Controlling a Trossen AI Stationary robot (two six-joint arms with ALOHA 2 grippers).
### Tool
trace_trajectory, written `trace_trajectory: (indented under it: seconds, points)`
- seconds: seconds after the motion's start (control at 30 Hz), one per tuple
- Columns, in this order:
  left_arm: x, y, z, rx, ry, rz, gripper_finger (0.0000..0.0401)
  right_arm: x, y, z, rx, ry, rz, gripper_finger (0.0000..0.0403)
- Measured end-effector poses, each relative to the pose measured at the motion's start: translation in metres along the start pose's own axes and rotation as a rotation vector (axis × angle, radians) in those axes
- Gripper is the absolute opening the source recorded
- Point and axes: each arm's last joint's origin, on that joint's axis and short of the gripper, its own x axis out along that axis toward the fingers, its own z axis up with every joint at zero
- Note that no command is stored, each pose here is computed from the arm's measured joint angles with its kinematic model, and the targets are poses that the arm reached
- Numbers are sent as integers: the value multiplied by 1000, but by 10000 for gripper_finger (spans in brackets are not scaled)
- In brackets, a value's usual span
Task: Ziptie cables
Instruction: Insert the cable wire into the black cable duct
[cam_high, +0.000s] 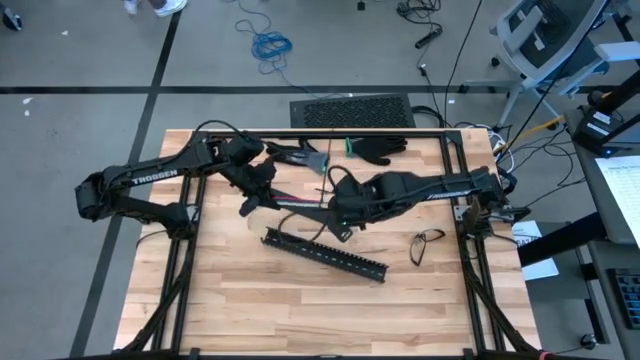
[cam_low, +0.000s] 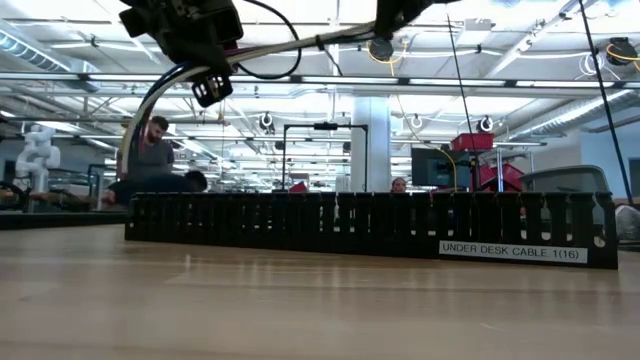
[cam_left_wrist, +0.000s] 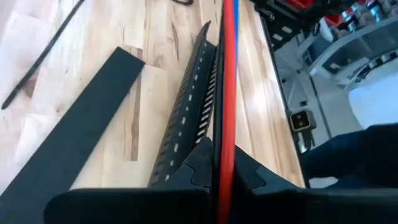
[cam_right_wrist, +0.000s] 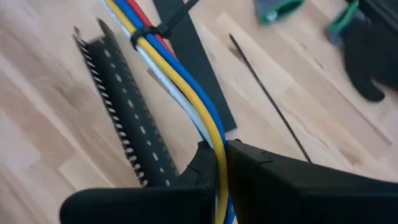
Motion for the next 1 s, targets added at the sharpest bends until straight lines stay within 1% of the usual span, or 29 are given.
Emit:
trace_trajectory:
  seconds: [0.1,0.2,0.33,0.6,0.77,1.0]
  points:
    - [0,0,-2,9,14,8,20,7,6,-9,9,17,-3,6]
    - [0,0,-4,-2,30,10,20,13,13,-16,28,46,20,6]
    - [1,0,-6,55,59,30,20,20,22,-29,63,58,34,6]
    - [10,-5,-7,96,96,28,20,29,35,-57,92,123,29,6]
    - [26,-7,-9,110,156,34,19,32,38,-70,115,158,15,6]
    - [61,-4,-12,109,265,-5,19,30,39,-80,116,198,-4,6]
